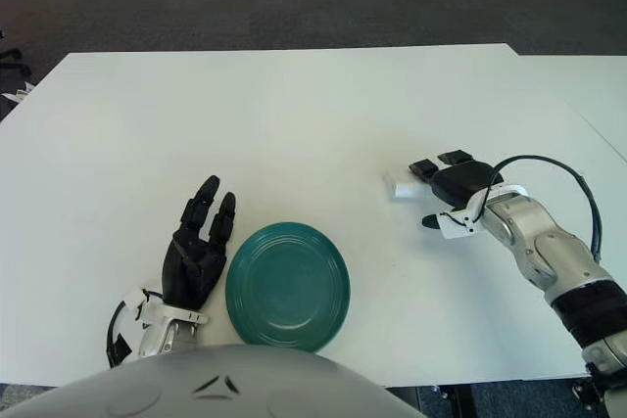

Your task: Put the charger into the plate.

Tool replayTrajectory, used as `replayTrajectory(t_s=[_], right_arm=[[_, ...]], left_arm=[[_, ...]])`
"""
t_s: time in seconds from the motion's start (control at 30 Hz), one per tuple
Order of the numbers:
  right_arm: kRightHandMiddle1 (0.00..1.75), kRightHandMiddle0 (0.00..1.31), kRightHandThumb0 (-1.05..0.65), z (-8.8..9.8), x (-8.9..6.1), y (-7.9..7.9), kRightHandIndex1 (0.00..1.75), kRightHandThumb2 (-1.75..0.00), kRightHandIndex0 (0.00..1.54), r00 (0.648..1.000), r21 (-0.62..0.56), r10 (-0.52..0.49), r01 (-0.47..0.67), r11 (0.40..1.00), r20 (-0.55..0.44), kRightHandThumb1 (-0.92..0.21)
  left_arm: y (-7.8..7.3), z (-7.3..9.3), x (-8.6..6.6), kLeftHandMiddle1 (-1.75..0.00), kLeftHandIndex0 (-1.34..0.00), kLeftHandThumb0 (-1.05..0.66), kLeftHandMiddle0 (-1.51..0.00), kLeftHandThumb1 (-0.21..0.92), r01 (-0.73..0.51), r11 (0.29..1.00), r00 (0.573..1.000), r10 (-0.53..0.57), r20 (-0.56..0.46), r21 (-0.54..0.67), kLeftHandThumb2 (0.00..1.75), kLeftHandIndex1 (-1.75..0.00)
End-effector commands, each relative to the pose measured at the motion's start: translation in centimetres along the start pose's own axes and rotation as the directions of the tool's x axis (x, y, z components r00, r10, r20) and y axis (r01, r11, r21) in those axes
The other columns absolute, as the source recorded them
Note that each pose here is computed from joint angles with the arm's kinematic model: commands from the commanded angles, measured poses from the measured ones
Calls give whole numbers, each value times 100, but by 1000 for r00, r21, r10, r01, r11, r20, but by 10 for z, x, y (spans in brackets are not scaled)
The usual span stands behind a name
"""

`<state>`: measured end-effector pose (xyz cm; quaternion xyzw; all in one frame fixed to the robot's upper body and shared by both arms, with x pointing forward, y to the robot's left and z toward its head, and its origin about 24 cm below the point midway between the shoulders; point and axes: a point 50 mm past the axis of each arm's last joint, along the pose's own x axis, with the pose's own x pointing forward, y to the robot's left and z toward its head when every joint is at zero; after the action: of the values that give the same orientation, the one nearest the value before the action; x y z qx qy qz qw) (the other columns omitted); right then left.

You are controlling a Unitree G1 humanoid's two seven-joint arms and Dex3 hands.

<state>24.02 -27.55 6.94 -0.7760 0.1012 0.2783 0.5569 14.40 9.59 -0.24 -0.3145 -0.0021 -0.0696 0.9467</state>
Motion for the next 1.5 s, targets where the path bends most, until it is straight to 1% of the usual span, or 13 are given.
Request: replayTrajectory(t_s=[0.0, 0.17, 0.53, 0.9, 1.23, 1.47], right_arm=[[58, 0, -99, 6, -1, 18, 16, -84, 38, 994, -7, 108, -107, 994, 31, -92], [56, 0, -97, 5, 3, 20, 13, -82, 35, 994, -10, 108, -108, 994, 28, -92], [52, 0, -94, 2, 10, 20, 10, -80, 33, 996, 19, 84, -84, 996, 6, -92], [56, 0, -95, 4, 13, 19, 8, -77, 37, 999, 52, 42, -41, 998, -15, -92], [56, 0, -97, 4, 13, 13, 6, -81, 37, 1000, 45, -4, 5, 999, -16, -92], [53, 0, -100, 2, 13, 6, 1, -84, 30, 1000, 28, -25, 25, 999, 5, -92]], left_arm=[[7, -15, -2, -1, 0, -100, -12, 92, -59, 997, 996, 56, -69, -45, 110, -43], [7, -16, -1, -1, 0, -100, -12, 92, -49, 998, 997, 46, -65, -43, 110, -43], [8, -15, 2, -1, 0, -99, -14, 92, -62, 998, 996, 59, -62, -33, 110, -46], [8, -15, 5, -1, 0, -99, -15, 92, -56, 998, 997, 54, -59, -29, 109, -49], [7, -14, 7, -1, 0, -99, -16, 92, -54, 998, 997, 52, -53, -27, 109, -53], [7, -14, 10, -1, 0, -99, -18, 92, -54, 998, 997, 53, -51, -31, 109, -58]])
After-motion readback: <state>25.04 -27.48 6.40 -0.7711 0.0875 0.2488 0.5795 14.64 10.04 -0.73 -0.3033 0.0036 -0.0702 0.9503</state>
